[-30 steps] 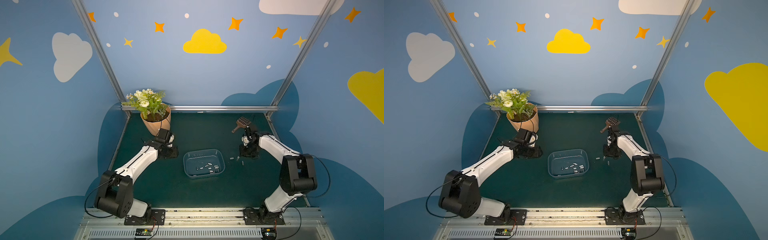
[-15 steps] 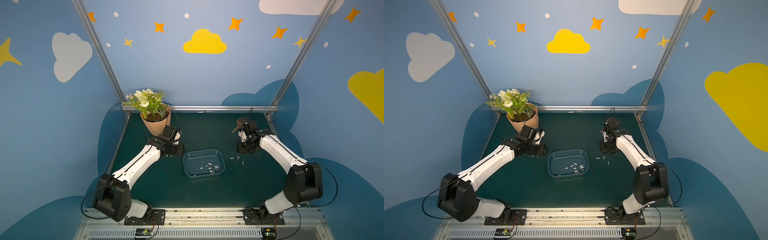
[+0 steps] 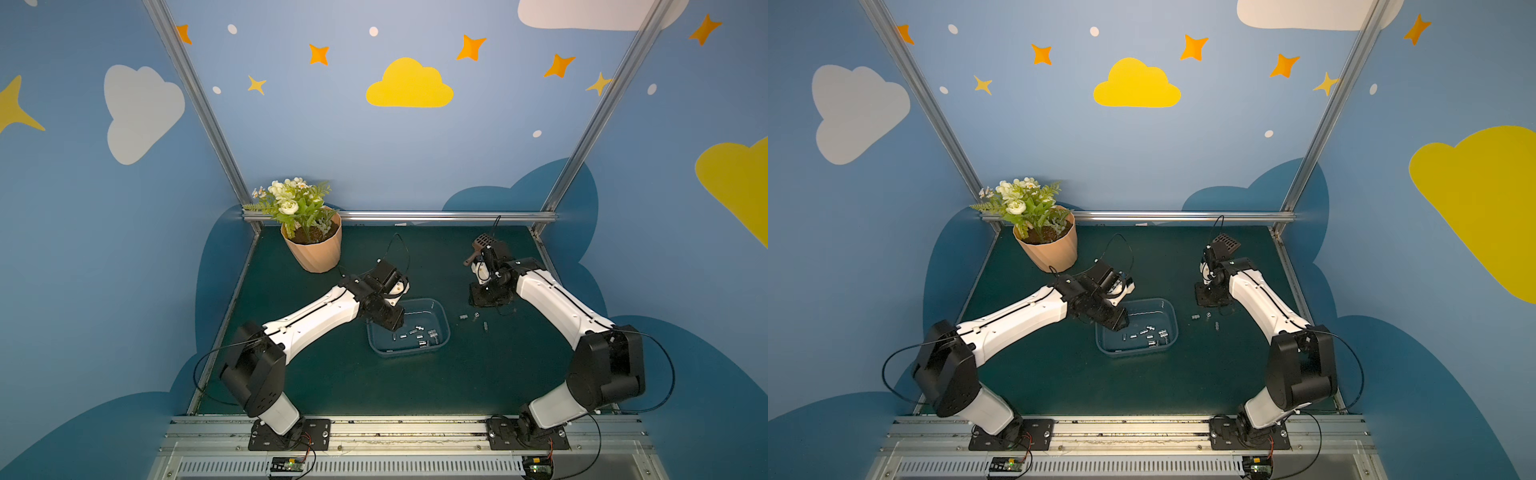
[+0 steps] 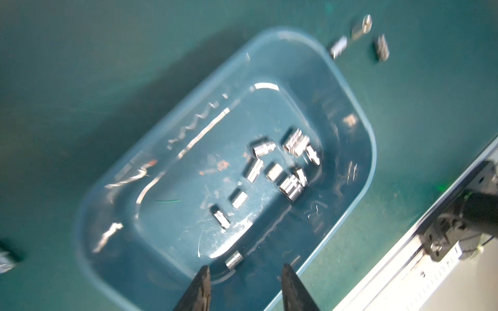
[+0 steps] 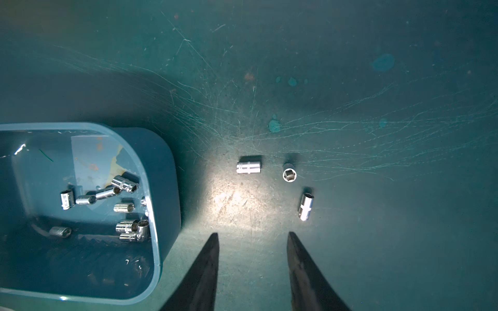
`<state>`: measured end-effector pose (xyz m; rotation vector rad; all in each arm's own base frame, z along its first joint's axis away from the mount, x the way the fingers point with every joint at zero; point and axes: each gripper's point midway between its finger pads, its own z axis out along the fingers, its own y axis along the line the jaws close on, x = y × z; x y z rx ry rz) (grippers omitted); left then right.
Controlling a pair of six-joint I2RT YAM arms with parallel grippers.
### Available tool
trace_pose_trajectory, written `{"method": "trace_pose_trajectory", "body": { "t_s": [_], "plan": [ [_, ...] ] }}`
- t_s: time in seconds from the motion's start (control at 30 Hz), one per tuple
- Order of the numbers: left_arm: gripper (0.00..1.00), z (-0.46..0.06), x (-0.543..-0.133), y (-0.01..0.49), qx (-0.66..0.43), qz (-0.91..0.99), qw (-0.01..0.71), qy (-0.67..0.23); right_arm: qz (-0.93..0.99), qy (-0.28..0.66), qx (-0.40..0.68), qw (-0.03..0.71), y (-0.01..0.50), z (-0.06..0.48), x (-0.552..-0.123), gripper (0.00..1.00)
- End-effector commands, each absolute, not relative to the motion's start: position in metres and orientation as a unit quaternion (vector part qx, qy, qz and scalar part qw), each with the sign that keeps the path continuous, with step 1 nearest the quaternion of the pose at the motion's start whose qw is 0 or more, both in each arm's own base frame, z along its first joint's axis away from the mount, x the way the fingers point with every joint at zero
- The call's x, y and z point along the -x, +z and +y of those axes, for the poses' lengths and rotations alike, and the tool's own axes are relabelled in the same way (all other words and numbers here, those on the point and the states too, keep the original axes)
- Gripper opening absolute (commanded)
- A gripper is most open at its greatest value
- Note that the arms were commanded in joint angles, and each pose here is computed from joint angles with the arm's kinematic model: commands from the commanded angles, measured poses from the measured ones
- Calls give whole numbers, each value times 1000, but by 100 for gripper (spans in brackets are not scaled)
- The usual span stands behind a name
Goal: Take out the socket from the storage box
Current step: Pick up the socket head from the storage box.
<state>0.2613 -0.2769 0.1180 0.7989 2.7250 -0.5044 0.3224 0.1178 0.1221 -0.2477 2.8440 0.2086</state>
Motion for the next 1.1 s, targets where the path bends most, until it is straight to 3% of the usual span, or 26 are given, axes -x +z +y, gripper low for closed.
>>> {"method": "trace_pose_trajectory", "body": {
  "t_s": [0.0, 0.3, 1.07],
  "plan": [
    [45, -283, -248, 105, -300, 937, 95, -151, 983, 81, 87, 137, 122, 121, -319, 42],
    [46, -302, -255, 75, -317, 939, 81, -106, 984, 85, 89, 128, 114, 123, -318, 42],
    [45, -341, -296, 32, -400, 908, 90, -92, 985, 94, 90, 109, 101, 131, -322, 42]
  ]
}}
